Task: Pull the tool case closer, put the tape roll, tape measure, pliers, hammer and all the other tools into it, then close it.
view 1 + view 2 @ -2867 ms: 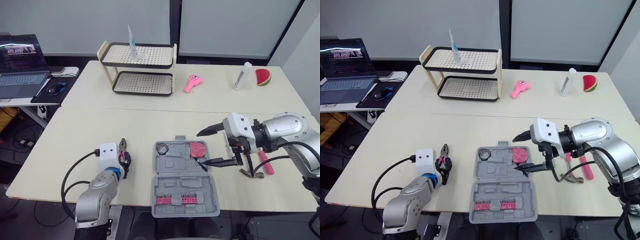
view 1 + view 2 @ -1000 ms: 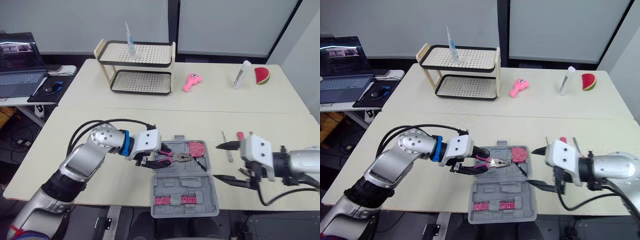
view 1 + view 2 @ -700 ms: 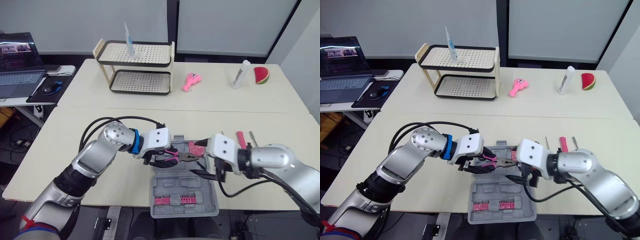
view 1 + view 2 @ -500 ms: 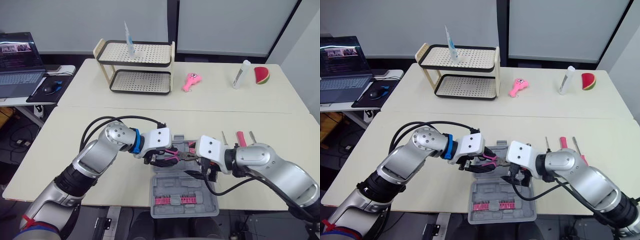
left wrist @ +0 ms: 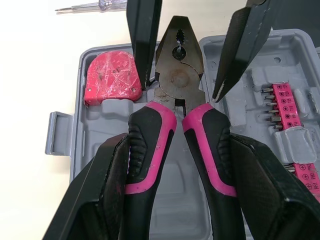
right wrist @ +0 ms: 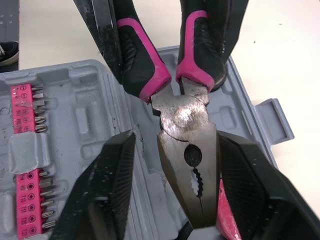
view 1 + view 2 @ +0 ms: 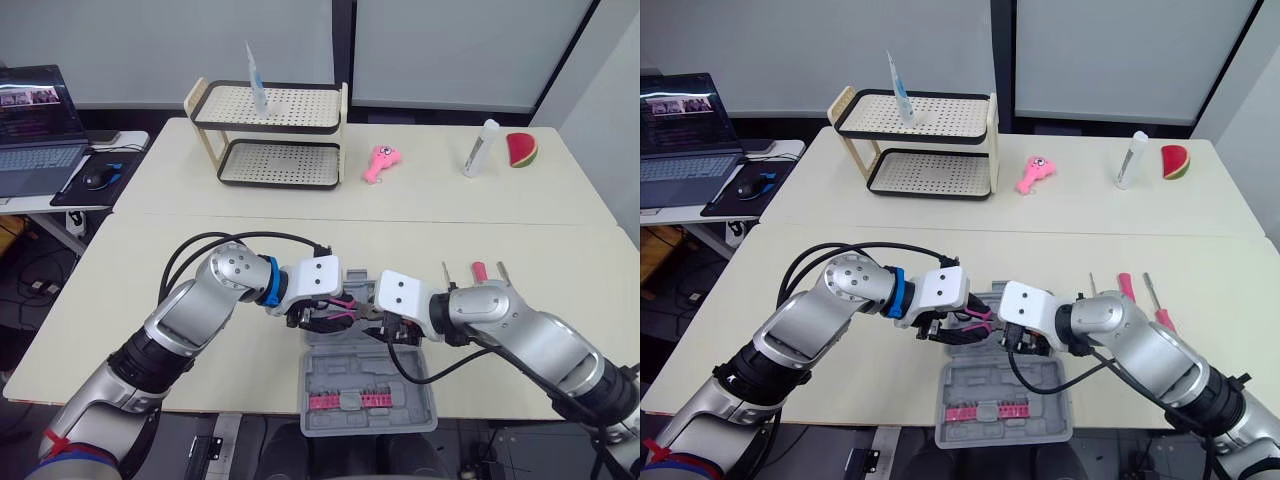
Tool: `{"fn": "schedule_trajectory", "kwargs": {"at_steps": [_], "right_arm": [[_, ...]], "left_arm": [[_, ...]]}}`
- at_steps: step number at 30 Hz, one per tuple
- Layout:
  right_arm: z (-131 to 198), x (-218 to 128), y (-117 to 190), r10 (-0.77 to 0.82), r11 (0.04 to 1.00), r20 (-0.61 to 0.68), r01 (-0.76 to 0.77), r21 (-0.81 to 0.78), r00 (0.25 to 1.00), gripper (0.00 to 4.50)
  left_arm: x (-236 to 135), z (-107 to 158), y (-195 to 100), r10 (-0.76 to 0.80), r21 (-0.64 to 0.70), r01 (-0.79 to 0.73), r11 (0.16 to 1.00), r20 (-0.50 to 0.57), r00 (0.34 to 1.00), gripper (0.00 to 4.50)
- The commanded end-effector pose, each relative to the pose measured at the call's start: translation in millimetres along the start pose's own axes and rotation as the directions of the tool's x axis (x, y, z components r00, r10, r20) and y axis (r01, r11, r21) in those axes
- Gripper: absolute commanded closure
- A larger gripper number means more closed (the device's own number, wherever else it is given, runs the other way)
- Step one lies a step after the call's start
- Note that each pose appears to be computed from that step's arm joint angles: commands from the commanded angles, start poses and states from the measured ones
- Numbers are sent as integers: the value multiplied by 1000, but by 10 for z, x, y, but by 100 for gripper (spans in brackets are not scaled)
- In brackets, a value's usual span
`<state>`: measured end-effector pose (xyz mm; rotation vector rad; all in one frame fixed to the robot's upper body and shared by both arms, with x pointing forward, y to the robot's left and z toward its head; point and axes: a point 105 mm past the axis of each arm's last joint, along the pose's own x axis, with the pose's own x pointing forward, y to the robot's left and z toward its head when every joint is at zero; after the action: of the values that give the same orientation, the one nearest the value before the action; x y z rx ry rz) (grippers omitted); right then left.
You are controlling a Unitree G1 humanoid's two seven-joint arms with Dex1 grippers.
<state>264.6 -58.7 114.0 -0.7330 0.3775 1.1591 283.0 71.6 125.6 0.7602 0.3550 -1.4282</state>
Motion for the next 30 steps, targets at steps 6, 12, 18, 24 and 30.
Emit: {"fn": "schedule_trajectory", "kwargs": {"at_steps": [6, 12, 18, 24, 30], "right_arm": [[168, 12, -49, -15, 997, 49, 18, -69, 999, 320], [163, 0, -51, -10, 996, 49, 14, -83, 999, 320], [125, -79, -116, -10, 992, 34, 15, -125, 999, 320], [16, -221, -254, 9, 975, -38, -17, -221, 999, 320], [-74, -266, -377, 54, 954, -131, -90, -287, 990, 320]], "left_arm": [[-8, 96, -36, -5, 54, 5, 999, 5, 1000, 189], [-9, 61, -78, -19, 63, 19, 998, 5, 1000, 189], [-175, 3, -48, -8, 53, 7, 999, 33, 999, 38], [-567, -263, -56, 26, 17, -26, 1000, 12, 1000, 0], [-818, -528, -221, 17, 12, -17, 1000, -26, 1000, 0]]}}
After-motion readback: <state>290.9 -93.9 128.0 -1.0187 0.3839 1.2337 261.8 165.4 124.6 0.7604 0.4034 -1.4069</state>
